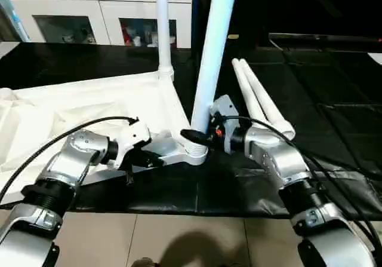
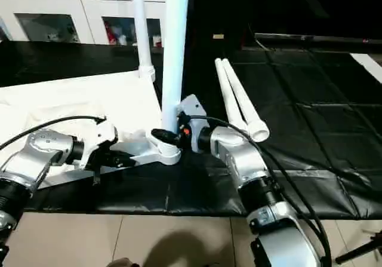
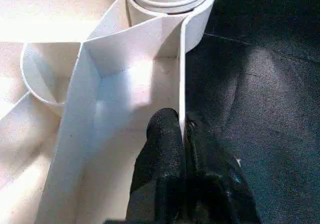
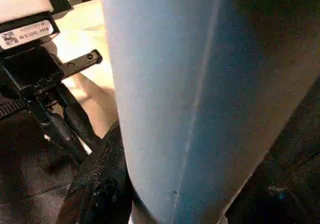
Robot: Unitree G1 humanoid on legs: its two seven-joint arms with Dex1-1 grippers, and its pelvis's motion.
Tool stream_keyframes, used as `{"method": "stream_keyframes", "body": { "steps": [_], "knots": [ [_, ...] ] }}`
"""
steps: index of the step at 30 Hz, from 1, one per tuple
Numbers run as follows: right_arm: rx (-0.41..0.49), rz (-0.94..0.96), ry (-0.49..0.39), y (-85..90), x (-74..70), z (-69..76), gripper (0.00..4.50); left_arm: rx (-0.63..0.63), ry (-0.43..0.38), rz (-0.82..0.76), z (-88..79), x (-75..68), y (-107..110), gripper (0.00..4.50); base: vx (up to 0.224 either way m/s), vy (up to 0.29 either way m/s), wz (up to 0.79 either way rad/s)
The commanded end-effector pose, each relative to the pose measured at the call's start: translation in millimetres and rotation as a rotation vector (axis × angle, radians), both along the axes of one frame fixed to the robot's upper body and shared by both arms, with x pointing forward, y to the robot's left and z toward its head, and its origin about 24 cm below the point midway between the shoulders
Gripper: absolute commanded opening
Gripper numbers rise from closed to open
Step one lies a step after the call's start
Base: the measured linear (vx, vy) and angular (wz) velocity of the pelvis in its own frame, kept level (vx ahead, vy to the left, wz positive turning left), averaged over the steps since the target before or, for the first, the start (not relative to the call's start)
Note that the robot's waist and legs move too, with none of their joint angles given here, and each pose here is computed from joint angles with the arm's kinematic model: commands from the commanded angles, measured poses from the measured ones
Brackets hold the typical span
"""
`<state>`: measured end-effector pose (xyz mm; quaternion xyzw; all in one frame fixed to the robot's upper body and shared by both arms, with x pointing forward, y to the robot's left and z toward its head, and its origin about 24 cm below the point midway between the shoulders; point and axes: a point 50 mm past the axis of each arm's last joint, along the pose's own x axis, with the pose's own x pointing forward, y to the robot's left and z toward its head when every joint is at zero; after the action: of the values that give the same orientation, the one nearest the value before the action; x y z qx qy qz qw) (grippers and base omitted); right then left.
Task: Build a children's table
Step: Pick table leg
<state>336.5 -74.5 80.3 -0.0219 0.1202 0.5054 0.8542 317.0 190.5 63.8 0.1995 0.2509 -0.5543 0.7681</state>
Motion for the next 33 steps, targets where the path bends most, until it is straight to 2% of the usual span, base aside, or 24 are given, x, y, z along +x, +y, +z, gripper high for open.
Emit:
{"method": "stream_keyframes", "body": {
  "steps": [1, 6, 14, 19, 26, 30, 31, 32, 33],
  "knots": [
    [-0.055, -0.003, 0.04, -2.4, -0.8, -11.0, 1.91, -0.01, -0.036, 0.037, 9.5, 4.4, 6.3, 0.0, 0.0, 0.0, 0.0],
    [-0.055, 0.012, 0.045, 0.4, 1.8, -10.6, 1.91, 0.0, -0.043, 0.043, 10.5, 4.4, 8.8, 0.0, 0.0, 0.0, 0.0],
    [0.058, -0.045, 0.118, -2.5, 5.5, -17.1, 1.91, -0.009, -0.053, 0.043, 13.0, 6.8, 6.2, 0.0, 0.0, 0.0, 0.0],
    [0.15, -0.147, 0.199, -19.0, 4.6, -32.0, 1.91, -0.023, -0.064, 0.066, 17.1, 11.4, 6.1, 0.0, 0.0, 0.0, 0.0],
    [0.22, -0.193, 0.232, -29.3, -10.6, -55.5, 1.91, -0.037, -0.087, 0.118, 20.8, 18.1, 5.8, 0.0, 0.0, 0.0, 0.0],
    [0.195, -0.21, 0.19, -31.9, -23.3, -71.5, 1.91, -0.039, -0.112, 0.154, 22.1, 22.2, 6.1, 0.0, 0.0, 0.0, 0.0],
    [0.174, -0.213, 0.17, -32.8, -24.7, -73.5, 1.91, -0.039, -0.115, 0.157, 22.3, 22.7, 6.1, 0.0, 0.0, 0.0, 0.0],
    [0.097, -0.213, 0.094, -36.4, -30.4, -80.0, 1.91, -0.041, -0.124, 0.168, 22.8, 24.2, 5.9, 0.0, 0.0, 0.0, 0.0],
    [0.09, -0.212, 0.088, -36.7, -30.9, -80.5, 1.91, -0.041, -0.125, 0.169, 22.8, 24.3, 5.9, 0.0, 0.0, 0.0, 0.0]
  ]
}}
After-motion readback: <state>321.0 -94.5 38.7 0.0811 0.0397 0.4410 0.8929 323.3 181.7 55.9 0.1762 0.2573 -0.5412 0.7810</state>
